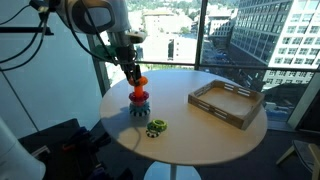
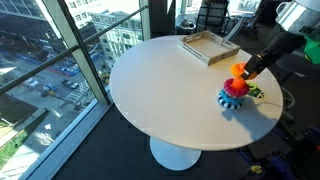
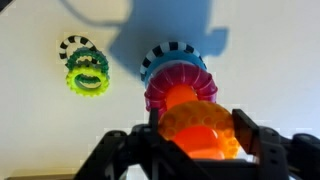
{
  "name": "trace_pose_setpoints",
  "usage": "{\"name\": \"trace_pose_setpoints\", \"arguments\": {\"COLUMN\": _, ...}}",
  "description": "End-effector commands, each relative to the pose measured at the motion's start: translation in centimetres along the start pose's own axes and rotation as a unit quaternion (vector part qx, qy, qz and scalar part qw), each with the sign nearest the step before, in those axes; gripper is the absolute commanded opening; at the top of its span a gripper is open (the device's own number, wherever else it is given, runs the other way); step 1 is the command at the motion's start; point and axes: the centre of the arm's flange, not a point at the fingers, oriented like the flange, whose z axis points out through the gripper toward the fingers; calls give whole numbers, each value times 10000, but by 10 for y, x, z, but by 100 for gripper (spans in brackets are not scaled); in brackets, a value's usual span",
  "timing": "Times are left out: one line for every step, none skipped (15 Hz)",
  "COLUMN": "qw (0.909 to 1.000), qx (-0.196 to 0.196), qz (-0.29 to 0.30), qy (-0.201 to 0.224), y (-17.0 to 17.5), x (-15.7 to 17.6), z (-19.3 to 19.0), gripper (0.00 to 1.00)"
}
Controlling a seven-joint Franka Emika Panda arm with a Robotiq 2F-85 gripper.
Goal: Put the orange ring on the table
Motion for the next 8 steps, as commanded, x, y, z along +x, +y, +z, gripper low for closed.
{"name": "trace_pose_setpoints", "arguments": {"qw": 9999, "qx": 59, "qz": 34, "qy": 154, "y": -3, "x": -10, "z": -29, "gripper": 72}}
{"name": "trace_pose_setpoints", "arguments": {"qw": 9998, "qx": 64, "qz": 40, "qy": 200, "y": -2, "x": -10, "z": -35, "gripper": 71}}
{"name": "trace_pose_setpoints", "arguments": {"qw": 9997, "qx": 70, "qz": 49, "qy": 238, "y": -1, "x": -10, "z": -39, "gripper": 70}}
{"name": "trace_pose_setpoints", "arguments": {"qw": 9995, "qx": 72, "qz": 67, "qy": 287, "y": 0, "x": -9, "z": -45, "gripper": 70}}
{"name": "trace_pose_setpoints", "arguments": {"qw": 9994, "qx": 76, "qz": 86, "qy": 331, "y": 1, "x": -8, "z": -49, "gripper": 70}}
{"name": "trace_pose_setpoints", "arguments": {"qw": 9991, "qx": 77, "qz": 120, "qy": 391, "y": 4, "x": -6, "z": -54, "gripper": 70}}
{"name": "trace_pose_setpoints", "arguments": {"qw": 9989, "qx": 80, "qz": 167, "qy": 436, "y": 7, "x": -4, "z": -59, "gripper": 71}}
{"name": "trace_pose_setpoints", "arguments": {"qw": 9986, "qx": 79, "qz": 214, "qy": 481, "y": 11, "x": -2, "z": -62, "gripper": 71}}
